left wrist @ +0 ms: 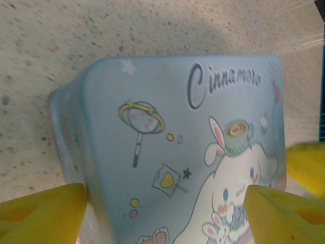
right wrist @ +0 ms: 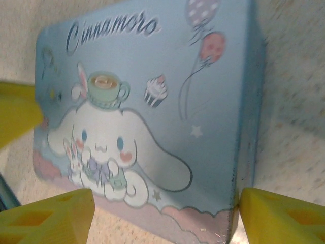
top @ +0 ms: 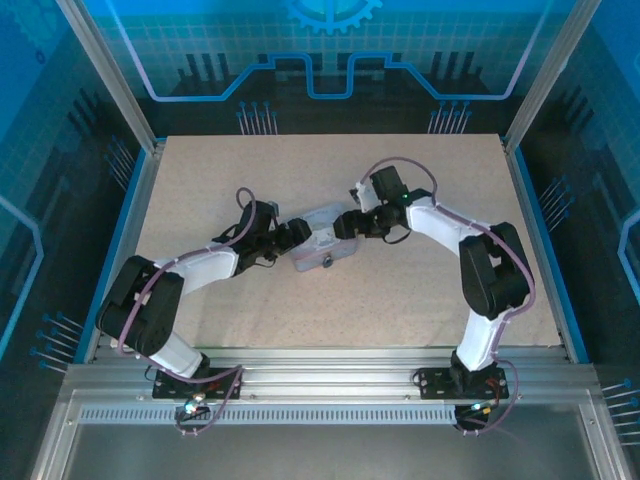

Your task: Unlock the padlock with the key

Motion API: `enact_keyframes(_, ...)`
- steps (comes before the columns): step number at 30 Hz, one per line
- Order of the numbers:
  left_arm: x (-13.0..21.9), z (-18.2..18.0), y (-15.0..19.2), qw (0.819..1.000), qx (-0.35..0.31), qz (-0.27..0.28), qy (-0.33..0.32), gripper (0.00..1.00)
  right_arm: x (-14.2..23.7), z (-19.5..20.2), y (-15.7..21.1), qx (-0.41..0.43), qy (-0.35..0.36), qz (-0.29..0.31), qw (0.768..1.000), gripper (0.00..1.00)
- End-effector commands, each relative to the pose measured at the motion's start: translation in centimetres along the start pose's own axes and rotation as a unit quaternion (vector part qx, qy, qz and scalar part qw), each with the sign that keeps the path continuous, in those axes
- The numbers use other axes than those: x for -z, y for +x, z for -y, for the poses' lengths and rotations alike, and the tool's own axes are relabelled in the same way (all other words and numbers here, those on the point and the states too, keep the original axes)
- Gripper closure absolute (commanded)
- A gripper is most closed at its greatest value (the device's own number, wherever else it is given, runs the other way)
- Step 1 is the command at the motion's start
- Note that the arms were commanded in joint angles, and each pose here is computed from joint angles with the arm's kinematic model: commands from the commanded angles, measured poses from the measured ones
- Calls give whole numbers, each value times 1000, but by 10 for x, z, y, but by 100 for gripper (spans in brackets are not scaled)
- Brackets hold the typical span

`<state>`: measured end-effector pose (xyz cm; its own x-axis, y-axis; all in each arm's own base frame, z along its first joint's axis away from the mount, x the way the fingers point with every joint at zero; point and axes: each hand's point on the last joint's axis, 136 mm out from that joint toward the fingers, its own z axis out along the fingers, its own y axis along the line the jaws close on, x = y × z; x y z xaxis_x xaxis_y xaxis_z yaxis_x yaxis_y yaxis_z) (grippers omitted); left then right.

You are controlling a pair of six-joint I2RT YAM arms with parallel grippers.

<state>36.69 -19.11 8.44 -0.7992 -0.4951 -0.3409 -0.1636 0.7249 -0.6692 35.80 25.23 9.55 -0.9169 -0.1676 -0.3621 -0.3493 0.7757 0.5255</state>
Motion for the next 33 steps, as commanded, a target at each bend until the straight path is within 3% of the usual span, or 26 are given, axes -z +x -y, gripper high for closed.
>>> enact_keyframes(1,9,20,-14,999,-32,8,18,18,2,-16,6,9,-11,8,1000,23)
enact_keyframes(18,1,13,-41,999,-43,5,-8,18,-8,-16,2,-5,3,9,1000,22)
enact_keyframes(28,29,-6,-47,997,-56,28,-36,17,33,24,1,-32,126,56,990,19)
enact_keyframes(33,50,0,-33,998,-49,31,-21,17,52,54,-2,-74,191,60,977,29)
